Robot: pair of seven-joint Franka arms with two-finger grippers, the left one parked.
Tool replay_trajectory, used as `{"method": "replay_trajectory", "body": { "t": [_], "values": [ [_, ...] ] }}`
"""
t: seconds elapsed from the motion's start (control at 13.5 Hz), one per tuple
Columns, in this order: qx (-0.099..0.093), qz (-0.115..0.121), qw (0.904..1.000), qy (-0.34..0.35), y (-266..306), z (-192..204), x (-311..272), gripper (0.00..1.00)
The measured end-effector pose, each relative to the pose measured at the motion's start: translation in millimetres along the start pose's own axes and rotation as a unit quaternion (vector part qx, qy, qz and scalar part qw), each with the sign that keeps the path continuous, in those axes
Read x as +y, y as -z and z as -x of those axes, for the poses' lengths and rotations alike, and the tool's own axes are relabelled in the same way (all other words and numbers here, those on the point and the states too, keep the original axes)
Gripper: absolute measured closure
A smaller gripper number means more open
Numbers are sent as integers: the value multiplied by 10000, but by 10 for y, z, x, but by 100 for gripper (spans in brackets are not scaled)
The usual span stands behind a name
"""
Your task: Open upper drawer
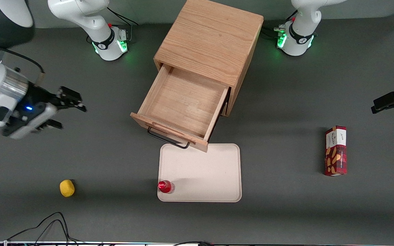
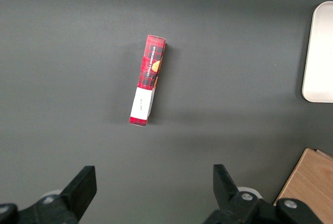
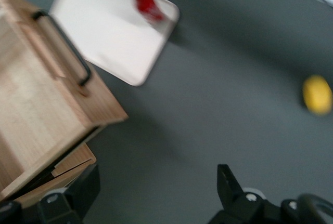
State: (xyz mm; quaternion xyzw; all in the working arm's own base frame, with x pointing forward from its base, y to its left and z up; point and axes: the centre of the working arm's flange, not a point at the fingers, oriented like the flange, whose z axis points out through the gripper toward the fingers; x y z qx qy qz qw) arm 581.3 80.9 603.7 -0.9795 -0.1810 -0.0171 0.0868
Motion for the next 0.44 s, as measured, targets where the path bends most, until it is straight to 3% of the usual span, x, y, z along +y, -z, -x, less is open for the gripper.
{"method": "replay_trajectory", "body": {
  "t": [0.22,0.44],
  "values": [
    [-369,695,9881,-1325,219,497,384,0],
    [-467,839,9791,-1794,243,803,704,0]
  ]
}}
